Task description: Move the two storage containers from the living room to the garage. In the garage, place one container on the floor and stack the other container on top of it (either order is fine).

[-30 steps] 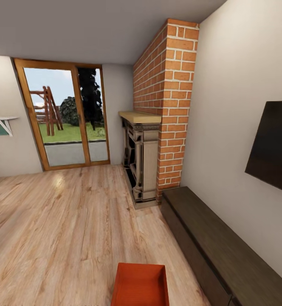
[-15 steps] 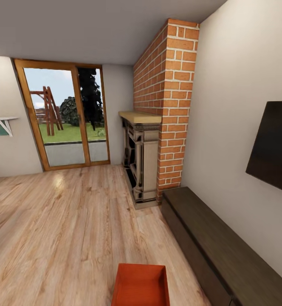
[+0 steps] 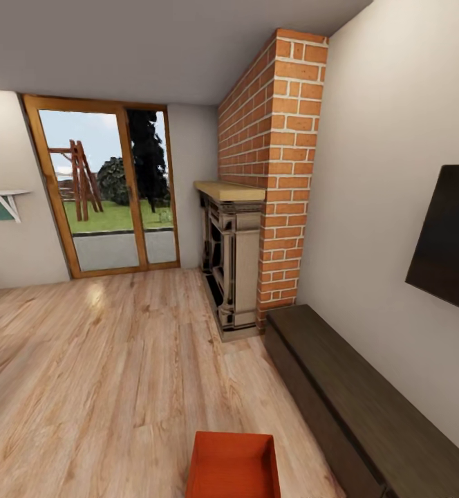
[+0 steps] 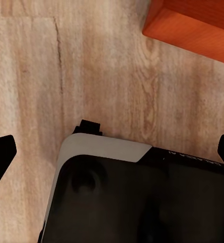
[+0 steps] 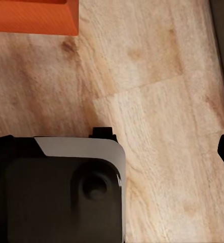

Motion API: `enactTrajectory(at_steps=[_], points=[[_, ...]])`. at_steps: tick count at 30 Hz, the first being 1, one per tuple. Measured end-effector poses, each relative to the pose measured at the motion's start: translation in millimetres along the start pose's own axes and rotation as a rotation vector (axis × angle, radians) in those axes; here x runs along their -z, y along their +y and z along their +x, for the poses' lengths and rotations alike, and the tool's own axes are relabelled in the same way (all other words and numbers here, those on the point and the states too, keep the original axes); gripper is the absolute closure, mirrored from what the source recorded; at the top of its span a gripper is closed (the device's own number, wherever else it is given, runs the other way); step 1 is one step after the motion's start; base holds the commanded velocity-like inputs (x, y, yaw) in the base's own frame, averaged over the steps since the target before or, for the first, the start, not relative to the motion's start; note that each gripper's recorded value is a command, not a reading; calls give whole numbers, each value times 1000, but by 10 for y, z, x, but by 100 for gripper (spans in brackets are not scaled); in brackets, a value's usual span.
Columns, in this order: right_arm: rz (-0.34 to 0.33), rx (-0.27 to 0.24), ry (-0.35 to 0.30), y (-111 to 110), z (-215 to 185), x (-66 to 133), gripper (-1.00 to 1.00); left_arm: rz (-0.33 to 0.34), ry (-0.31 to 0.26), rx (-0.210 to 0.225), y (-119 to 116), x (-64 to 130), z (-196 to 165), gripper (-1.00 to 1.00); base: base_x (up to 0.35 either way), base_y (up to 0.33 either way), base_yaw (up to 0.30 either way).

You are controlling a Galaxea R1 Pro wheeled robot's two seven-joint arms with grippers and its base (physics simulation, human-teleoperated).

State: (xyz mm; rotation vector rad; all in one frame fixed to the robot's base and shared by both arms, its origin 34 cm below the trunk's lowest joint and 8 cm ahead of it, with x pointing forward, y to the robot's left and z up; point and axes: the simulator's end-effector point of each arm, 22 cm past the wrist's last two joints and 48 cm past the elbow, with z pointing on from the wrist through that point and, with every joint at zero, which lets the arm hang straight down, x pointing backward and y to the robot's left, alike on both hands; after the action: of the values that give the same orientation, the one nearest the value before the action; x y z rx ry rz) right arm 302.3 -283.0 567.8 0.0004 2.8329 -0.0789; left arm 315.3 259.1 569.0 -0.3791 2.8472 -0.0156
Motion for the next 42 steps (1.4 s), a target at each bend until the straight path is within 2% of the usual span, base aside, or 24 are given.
enactTrajectory(at_steps=[8, 42], points=[[-1, 0, 1, 10, 2, 0, -100, 0, 0, 0, 0, 0, -1, -100, 0, 0, -110], [-6, 12, 33, -14, 128, -14, -100, -8, 28, 1, 29, -22, 112, -100, 0, 0, -2]])
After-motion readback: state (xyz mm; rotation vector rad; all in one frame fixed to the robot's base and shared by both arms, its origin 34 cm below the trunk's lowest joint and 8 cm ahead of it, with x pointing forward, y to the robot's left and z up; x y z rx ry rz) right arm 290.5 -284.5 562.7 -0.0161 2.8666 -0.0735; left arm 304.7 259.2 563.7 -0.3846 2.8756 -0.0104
